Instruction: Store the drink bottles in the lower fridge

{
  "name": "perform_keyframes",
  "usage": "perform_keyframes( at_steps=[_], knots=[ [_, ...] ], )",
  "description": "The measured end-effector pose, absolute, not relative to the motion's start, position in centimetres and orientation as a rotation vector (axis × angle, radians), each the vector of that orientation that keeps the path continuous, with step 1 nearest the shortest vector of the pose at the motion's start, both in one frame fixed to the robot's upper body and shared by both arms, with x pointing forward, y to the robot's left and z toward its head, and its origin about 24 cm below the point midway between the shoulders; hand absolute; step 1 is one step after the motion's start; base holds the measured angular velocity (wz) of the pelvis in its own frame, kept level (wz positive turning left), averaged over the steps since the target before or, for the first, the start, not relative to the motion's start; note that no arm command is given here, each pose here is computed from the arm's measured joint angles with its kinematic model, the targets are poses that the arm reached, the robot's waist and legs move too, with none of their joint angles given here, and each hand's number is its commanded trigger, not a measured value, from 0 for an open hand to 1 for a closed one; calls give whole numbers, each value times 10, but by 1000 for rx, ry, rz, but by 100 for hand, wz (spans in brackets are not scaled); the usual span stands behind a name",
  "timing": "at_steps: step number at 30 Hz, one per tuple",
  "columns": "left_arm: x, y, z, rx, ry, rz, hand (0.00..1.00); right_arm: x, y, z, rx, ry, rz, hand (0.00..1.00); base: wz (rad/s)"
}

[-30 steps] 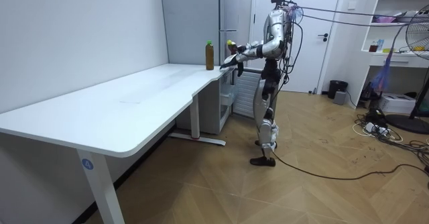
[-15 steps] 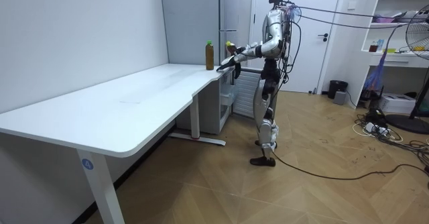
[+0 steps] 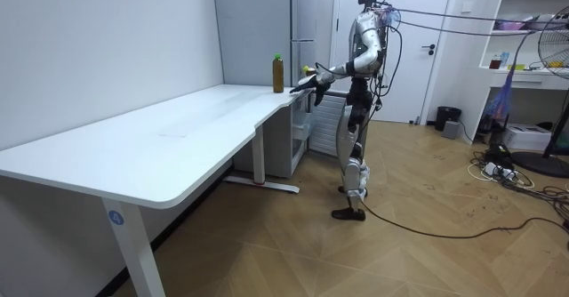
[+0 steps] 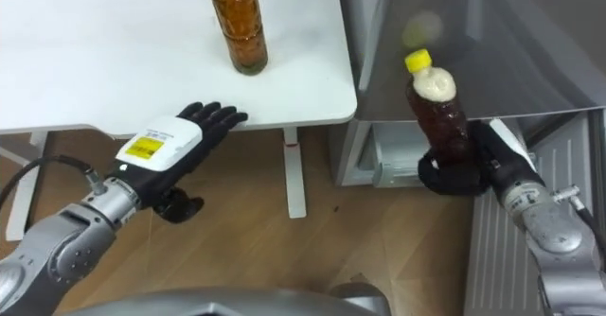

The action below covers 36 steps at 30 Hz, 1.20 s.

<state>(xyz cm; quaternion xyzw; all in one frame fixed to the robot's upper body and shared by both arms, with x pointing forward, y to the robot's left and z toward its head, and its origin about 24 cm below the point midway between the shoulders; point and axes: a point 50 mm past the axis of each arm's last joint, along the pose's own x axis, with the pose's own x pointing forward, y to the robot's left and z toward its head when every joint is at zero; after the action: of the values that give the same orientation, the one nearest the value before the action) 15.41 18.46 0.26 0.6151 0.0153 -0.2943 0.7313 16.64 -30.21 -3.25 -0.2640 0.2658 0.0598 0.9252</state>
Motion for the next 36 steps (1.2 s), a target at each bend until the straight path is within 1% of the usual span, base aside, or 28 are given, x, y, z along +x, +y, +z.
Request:
perform_keyframes(
  at_steps=[4,6,7,9,11,12,14,15,17,18,20,21,26,27,29,33,35,36],
  knots=[
    [147,190,-2,1353,60,-648,0,163,-306,-36,-477,548,58,100,0],
    [148,195,-3,1354,51,-621,0,163,-308,-35,-479,542,34,100,0],
    [148,203,-5,1354,56,-579,0,163,-309,-35,-481,539,17,100,0],
    [150,221,-9,1356,77,-482,0,157,-312,-37,-473,535,-25,100,-5],
    [151,253,-8,1371,113,-295,0,144,-322,-41,-478,565,-86,100,-2],
    [152,261,-6,1377,117,-243,0,140,-326,-42,-479,577,-112,100,0],
    [148,289,2,1393,126,-35,0,122,-337,-43,-484,608,-203,100,0],
    [145,294,4,1394,127,16,0,119,-339,-44,-484,614,-218,100,0],
    [135,311,12,1398,124,181,0,106,-344,-45,-494,639,-260,100,0],
    [132,314,14,1398,121,214,0,103,-345,-45,-494,645,-268,100,6],
    [119,327,17,1355,119,351,0,97,-343,-49,-466,657,-291,100,8],
    [115,330,16,1343,127,379,0,96,-343,-50,-461,660,-298,100,0],
    [73,356,-8,1142,343,646,0,88,-346,-52,-443,678,-351,100,0],
    [69,358,-10,1110,356,685,0,86,-346,-52,-426,679,-365,100,7],
    [45,361,-26,961,463,841,0,82,-348,-53,-394,691,-415,100,8],
    [7,365,-50,695,655,1067,0,80,-347,-58,-316,708,-480,100,5],
    [-15,361,-69,519,778,1198,0,79,-350,-61,-250,717,-544,100,0],
    [-21,359,-73,472,812,1221,0,78,-350,-61,-226,720,-559,100,0]
  ],
)
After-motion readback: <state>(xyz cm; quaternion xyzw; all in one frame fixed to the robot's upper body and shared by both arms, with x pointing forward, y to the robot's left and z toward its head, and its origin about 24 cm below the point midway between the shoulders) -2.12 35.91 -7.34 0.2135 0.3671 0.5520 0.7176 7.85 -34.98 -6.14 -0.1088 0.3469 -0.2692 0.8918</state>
